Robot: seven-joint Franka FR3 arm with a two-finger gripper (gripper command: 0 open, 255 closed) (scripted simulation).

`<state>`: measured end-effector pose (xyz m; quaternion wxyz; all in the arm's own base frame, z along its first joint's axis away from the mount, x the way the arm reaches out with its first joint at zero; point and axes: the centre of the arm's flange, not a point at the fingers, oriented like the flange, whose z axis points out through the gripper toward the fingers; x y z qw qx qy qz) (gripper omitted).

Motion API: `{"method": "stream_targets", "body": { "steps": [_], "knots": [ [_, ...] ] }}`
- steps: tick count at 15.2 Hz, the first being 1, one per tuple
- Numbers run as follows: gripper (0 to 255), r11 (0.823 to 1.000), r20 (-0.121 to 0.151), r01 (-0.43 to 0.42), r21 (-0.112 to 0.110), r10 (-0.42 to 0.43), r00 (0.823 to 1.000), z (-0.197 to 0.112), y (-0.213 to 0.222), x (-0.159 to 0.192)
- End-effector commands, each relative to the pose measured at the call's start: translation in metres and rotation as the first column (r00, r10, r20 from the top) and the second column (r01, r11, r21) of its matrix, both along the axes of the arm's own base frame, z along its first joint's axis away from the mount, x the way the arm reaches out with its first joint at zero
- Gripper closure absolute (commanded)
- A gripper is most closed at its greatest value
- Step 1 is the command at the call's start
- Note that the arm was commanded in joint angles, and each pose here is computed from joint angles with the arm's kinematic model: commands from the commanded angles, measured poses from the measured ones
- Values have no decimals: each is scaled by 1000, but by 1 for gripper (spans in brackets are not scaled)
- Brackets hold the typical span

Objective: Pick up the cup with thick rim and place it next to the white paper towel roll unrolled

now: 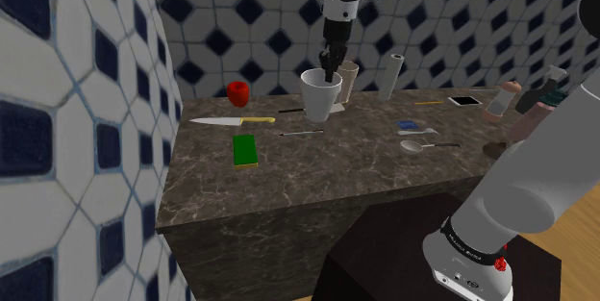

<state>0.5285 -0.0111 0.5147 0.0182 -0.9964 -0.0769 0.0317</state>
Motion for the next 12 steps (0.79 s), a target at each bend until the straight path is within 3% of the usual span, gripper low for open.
{"method": "stream_targets", "body": {
  "steps": [1, 12],
  "knots": [
    [255, 1000, 0, 0, 0, 0, 1000, 11, 0, 1],
    [255, 1000, 0, 0, 0, 0, 1000, 70, 0, 1]
  ]
}}
